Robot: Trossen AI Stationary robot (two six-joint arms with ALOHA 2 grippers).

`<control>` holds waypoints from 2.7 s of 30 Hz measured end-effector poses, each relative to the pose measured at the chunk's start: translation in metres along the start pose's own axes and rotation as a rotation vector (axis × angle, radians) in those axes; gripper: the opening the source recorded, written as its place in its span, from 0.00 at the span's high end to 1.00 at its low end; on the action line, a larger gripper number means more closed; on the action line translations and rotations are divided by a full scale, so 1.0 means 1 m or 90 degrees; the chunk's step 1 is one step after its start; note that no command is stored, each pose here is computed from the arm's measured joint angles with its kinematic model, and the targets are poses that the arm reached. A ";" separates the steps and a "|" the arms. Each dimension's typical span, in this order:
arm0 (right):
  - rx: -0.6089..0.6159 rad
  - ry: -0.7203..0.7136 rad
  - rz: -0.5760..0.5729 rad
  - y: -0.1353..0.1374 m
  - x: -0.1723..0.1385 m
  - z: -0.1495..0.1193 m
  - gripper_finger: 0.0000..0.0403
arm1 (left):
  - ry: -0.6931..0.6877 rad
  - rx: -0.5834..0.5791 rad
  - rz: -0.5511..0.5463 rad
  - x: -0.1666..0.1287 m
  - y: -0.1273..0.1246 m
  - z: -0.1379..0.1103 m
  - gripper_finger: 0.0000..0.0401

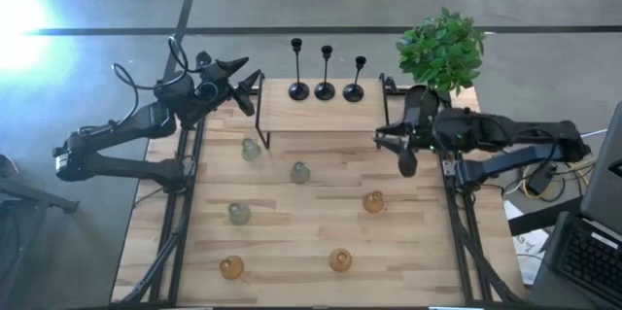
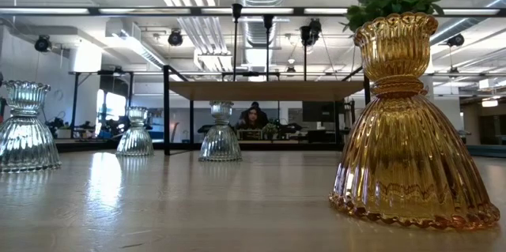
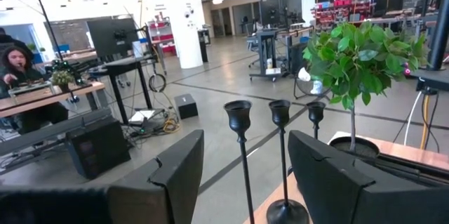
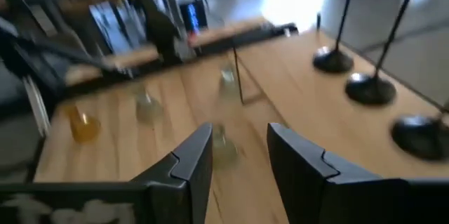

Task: Pick & Place candle stick holders
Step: Put the top right yellow candle holder on the shelf

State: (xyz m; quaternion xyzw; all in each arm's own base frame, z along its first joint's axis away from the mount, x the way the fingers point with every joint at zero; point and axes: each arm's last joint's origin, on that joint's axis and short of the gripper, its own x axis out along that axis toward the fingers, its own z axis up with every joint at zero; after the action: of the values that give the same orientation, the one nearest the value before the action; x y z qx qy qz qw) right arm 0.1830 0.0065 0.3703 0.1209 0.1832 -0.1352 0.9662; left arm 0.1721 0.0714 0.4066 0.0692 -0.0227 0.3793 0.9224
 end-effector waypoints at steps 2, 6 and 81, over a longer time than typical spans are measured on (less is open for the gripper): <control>-0.004 0.061 -0.020 0.008 -0.008 0.003 0.70 | 0.009 0.004 -0.001 0.000 0.000 -0.001 0.47; 0.020 0.186 -0.043 0.020 -0.015 0.005 0.72 | 0.028 0.013 -0.004 0.000 0.000 -0.004 0.47; -0.132 0.563 -0.035 0.051 0.101 -0.115 0.76 | 0.112 0.031 -0.018 -0.002 -0.002 -0.018 0.47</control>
State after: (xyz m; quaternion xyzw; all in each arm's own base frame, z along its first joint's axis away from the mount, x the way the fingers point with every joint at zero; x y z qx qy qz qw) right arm 0.2526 0.0649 0.2371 0.0644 0.5937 -0.0771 0.7984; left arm 0.1722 0.0713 0.3881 0.0582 0.0682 0.3713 0.9242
